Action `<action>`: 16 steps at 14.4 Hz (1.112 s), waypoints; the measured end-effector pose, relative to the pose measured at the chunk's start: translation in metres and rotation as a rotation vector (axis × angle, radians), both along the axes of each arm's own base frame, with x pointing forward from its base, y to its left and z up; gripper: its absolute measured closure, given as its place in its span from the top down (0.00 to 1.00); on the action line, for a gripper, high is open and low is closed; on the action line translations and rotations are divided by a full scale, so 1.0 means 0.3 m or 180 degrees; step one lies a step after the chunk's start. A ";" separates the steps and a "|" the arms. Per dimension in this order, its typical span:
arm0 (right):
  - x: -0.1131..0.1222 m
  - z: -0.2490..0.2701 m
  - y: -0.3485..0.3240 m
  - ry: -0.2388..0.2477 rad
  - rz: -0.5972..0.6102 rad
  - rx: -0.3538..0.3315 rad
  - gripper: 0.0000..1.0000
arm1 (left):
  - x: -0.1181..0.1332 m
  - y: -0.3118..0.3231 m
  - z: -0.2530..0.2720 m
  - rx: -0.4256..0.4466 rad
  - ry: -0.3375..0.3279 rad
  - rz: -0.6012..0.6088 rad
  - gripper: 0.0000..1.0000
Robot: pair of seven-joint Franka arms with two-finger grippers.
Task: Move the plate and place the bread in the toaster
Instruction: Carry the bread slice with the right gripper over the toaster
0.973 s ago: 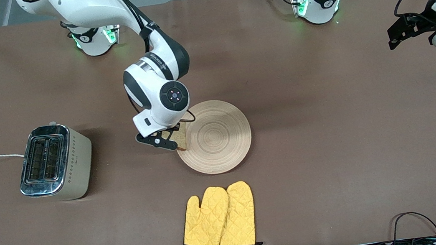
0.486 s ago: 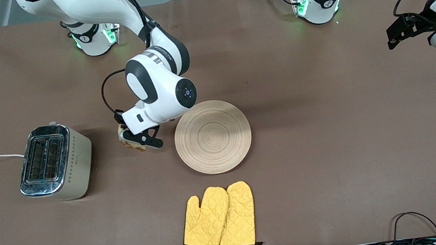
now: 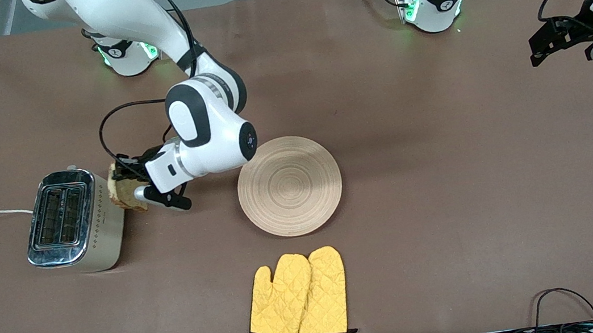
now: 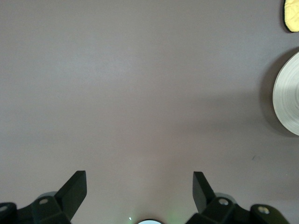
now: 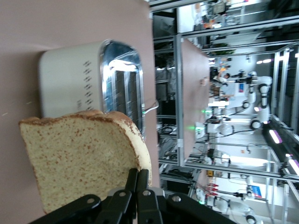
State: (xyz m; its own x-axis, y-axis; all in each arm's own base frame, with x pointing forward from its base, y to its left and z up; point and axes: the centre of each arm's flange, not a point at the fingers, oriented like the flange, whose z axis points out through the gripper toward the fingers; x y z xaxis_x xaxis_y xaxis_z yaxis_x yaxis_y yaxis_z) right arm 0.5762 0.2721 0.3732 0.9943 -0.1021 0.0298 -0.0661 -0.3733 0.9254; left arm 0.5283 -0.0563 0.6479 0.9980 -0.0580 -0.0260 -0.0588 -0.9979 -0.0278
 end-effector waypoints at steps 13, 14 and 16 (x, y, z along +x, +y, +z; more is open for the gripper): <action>0.173 0.112 -0.397 -0.0261 -0.0353 -0.0134 0.03 | 0.001 0.013 0.000 -0.0001 0.0000 0.0032 1.00; 0.172 0.109 -0.407 -0.0258 -0.0340 -0.0137 0.03 | 0.002 0.018 0.000 -0.0001 0.0000 0.0043 1.00; 0.162 0.101 -0.432 -0.0241 -0.0306 -0.0118 0.03 | 0.003 0.036 0.000 -0.0001 0.0000 0.0074 1.00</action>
State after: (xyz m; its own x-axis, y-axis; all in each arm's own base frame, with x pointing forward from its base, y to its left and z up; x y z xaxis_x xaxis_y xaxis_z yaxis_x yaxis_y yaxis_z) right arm 0.6249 0.1426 0.4036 0.9747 -0.1943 0.1101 -0.1702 -0.3275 0.9294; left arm 0.5293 -0.0456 0.6480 0.9991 -0.0348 -0.0259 -0.0355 -0.9990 -0.0276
